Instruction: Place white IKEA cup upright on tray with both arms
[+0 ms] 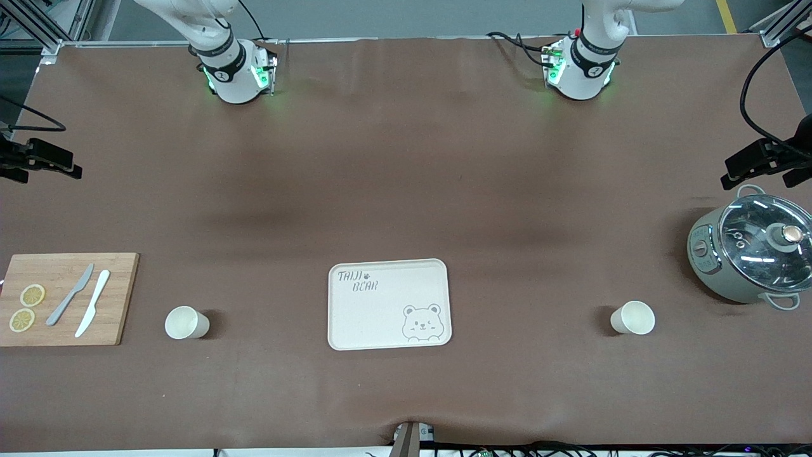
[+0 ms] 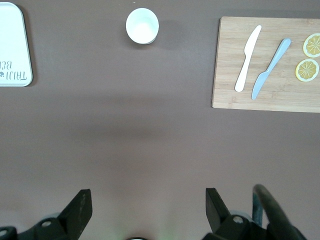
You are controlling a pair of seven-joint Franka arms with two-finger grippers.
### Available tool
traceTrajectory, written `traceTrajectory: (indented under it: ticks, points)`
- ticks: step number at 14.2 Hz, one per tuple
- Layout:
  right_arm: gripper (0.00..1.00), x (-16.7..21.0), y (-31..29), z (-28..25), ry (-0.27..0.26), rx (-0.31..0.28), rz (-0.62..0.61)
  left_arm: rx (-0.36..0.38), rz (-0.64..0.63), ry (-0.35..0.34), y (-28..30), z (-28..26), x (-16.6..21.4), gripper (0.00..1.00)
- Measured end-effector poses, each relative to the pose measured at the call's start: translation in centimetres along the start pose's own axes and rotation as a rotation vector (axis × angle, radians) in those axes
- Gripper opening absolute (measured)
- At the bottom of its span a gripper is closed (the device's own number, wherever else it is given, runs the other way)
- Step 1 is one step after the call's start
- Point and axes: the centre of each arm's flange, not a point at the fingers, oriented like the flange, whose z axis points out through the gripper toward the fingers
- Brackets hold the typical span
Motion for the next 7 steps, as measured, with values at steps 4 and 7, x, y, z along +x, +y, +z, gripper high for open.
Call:
traceTrajectory:
  ticks: [4,7]
  points:
    - [1.00,0.03,0.00,0.02,0.001,0.000,0.000,0.000,0.005,-0.003,0.29,0.17,0.08,1.00]
    - [1.00,0.07,0.01,0.14,0.001,0.000,0.000,0.001,0.005,-0.008,0.33,0.51,0.24,1.00]
